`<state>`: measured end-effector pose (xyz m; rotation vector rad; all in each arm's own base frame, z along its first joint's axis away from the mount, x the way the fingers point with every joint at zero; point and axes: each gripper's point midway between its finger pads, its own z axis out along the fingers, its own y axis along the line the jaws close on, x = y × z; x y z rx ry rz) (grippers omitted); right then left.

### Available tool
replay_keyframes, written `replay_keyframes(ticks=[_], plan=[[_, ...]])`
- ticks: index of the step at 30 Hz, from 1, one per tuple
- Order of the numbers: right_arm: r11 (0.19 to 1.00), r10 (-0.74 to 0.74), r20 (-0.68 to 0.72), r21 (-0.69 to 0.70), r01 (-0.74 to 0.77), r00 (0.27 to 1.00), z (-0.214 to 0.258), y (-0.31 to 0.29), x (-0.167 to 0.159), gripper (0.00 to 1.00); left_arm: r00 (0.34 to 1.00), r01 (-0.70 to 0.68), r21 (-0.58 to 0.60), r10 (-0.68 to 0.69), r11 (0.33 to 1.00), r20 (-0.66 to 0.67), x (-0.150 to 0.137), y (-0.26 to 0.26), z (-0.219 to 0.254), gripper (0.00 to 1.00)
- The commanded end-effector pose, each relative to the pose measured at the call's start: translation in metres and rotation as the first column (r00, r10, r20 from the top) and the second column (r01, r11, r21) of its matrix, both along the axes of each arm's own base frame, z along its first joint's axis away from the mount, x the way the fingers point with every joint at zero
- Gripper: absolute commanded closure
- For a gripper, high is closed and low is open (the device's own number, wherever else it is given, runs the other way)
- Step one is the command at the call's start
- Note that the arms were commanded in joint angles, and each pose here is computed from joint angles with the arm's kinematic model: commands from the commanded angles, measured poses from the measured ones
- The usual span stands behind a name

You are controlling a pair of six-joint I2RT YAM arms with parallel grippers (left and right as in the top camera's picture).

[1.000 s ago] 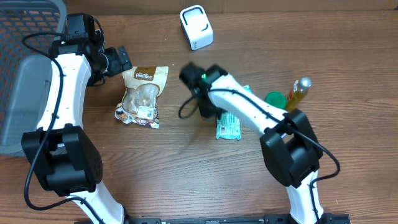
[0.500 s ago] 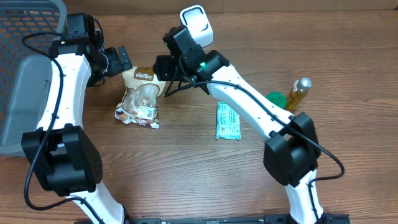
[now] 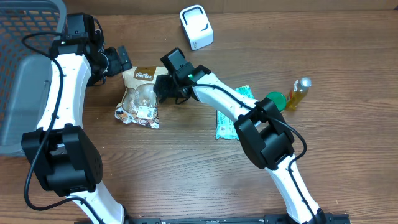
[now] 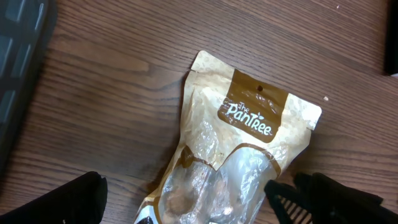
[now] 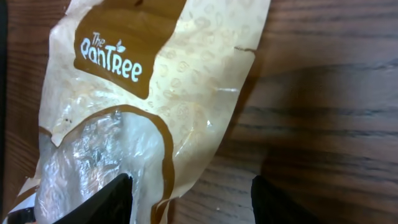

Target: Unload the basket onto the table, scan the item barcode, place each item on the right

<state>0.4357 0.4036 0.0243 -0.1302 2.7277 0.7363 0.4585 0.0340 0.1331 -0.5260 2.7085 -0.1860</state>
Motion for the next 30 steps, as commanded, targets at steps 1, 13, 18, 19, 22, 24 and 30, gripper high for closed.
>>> replay_keyframes(ticks=[1, 13, 18, 19, 22, 24, 30], plan=[[0.999, -0.010, -0.023, 0.043, 0.011, 1.000, 0.006, 0.011, -0.006, 0.42, 0.999, 0.012, 0.012, -0.013, 1.000, 0.030, 0.004, -0.002, 0.011, 0.00], [0.996, -0.064, -0.090, 0.062, 0.069, 0.994, -0.024, 0.028, -0.016, 0.49, 0.999, 0.012, 0.012, -0.012, 1.000, 0.030, 0.004, -0.002, 0.011, 0.00], [0.995, -0.064, -0.103, 0.071, 0.072, 0.993, -0.022, 0.024, -0.014, 0.85, 0.999, 0.012, 0.012, -0.013, 1.000, 0.030, 0.004, -0.002, 0.011, 0.00], [0.994, -0.067, -0.117, 0.075, 0.076, 0.991, -0.019, 0.019, -0.012, 0.91, 0.999, 0.012, 0.012, -0.012, 1.000, 0.030, 0.004, -0.002, 0.011, 0.00], [0.993, -0.080, -0.143, 0.073, 0.091, 0.986, -0.009, 0.004, -0.007, 0.92, 0.999, 0.012, 0.012, -0.013, 1.000, 0.030, 0.004, -0.002, 0.011, 0.01], [0.991, -0.104, -0.160, 0.062, 0.116, 0.982, -0.002, -0.010, -0.002, 0.92, 0.999, 0.012, 0.012, -0.013, 1.000, 0.030, 0.004, -0.002, 0.011, 0.00], [0.978, -0.208, -0.268, -0.040, 0.205, 0.941, 0.006, -0.071, -0.002, 0.93, 0.999, 0.012, 0.013, -0.013, 1.000, 0.030, 0.004, -0.002, 0.011, 0.00]])
